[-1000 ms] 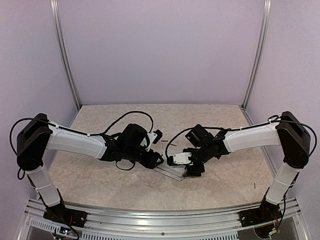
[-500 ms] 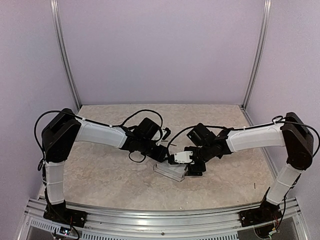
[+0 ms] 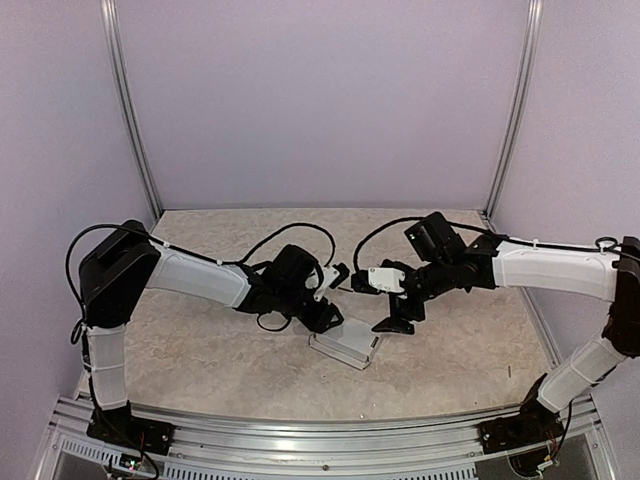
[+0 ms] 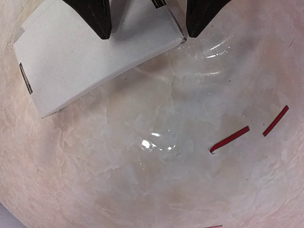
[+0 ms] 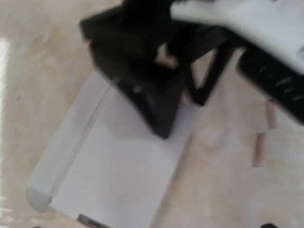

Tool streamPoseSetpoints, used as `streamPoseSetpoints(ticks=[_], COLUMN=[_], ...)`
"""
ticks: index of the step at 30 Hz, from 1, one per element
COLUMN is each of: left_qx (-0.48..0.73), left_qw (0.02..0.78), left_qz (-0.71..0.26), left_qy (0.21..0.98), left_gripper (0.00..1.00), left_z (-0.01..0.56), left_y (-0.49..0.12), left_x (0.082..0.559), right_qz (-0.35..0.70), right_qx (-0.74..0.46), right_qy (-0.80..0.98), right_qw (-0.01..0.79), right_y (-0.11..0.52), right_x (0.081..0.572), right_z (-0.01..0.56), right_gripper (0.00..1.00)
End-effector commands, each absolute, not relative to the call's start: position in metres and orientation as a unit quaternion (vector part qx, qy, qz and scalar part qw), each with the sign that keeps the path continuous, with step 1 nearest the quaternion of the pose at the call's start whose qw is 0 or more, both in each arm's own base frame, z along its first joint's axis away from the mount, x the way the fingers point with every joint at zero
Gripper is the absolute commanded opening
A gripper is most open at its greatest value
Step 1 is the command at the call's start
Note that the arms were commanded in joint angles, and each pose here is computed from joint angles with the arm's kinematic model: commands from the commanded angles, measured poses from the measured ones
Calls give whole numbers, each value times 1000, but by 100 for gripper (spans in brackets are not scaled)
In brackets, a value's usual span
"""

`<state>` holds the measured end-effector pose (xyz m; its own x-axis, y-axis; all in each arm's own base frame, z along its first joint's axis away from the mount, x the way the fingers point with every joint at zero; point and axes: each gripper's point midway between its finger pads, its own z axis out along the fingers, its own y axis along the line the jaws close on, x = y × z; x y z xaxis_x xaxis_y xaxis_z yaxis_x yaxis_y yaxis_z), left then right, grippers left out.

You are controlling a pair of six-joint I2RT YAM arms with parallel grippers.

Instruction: Fold the paper box

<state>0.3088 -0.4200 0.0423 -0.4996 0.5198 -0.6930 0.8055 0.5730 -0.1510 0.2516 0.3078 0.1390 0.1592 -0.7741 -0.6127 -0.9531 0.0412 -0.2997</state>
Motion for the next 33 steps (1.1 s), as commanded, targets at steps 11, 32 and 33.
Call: streamPoseSetpoints(ticks=[11, 32, 33], left_qx=[493, 443, 437], left_qw=[330, 356, 358], left_qz=[-285, -257, -253], left_qy=[753, 782, 786], left_gripper=[53, 53, 53], left_z=[44, 83, 85], left_y=[-425, -420, -417], left_x=[312, 334, 335], right_qz=[29, 21, 22], right_qx=[-809, -826, -825], right_qy=[498, 491, 494], right_qw=[311, 276, 274], right_y=[303, 316, 317], right_x=[196, 197, 197], right_z=[72, 27, 26], right_gripper=[70, 48, 46])
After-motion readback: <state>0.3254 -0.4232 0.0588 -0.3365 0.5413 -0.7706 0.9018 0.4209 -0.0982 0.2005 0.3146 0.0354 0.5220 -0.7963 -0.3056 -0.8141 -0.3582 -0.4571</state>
